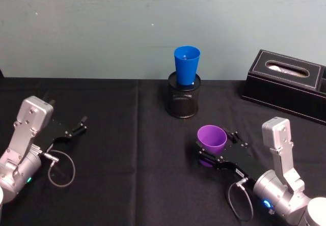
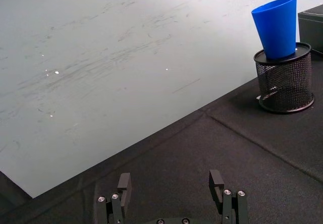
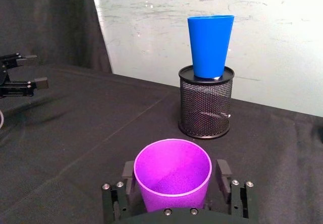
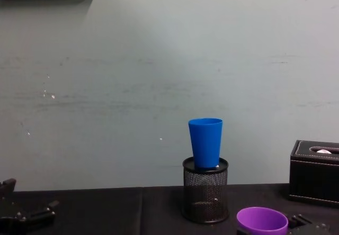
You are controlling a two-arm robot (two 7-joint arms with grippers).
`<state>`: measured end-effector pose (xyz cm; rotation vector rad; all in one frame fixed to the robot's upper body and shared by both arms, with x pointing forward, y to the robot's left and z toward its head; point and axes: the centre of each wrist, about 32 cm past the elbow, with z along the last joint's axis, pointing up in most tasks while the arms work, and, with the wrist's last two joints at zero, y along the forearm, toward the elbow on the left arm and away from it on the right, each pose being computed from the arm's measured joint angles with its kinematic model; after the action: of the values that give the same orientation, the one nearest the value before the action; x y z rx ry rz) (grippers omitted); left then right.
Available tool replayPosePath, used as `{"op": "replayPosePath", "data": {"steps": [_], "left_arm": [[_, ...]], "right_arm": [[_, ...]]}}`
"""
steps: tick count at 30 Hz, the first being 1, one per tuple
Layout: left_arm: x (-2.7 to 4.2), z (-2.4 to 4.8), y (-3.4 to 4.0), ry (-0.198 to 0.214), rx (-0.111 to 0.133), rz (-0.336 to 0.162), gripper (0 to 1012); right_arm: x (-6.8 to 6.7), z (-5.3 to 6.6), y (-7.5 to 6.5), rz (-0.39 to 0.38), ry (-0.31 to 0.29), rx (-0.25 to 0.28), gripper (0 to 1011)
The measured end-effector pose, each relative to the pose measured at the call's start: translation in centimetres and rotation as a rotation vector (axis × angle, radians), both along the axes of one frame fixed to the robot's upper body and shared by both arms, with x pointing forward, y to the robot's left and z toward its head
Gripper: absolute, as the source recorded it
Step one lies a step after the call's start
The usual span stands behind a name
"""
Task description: Pick up one cup with a gripper and tap it against the other cup.
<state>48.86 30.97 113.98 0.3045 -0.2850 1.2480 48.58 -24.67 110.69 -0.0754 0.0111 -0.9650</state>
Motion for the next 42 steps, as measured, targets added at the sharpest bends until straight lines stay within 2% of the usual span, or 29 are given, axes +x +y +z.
{"op": "replayPosePath", "data": {"steps": [2,12,24,33,42], "left_arm": [[0.00,0.00,0.00,0.000,0.000,0.000,1011],[0.00,0.00,0.00,0.000,0.000,0.000,1011],[0.00,0.00,0.00,0.000,0.000,0.000,1011],[0.00,0.00,0.00,0.000,0.000,0.000,1011],[0.00,0.00,0.00,0.000,0.000,0.000,1011]], "right_arm": [[-0.01,0.00,0.00,0.000,0.000,0.000,1003],[-0.02,0.00,0.01,-0.001,-0.001,0.000,1003],[-0.35,-0.21,-0.06,0.009,-0.079,0.012,1003],[-0.48,-0.54,-0.47,0.029,-0.145,0.073,1003],[-0.52,-0.68,-0.48,0.038,-0.177,0.087,1003]]}}
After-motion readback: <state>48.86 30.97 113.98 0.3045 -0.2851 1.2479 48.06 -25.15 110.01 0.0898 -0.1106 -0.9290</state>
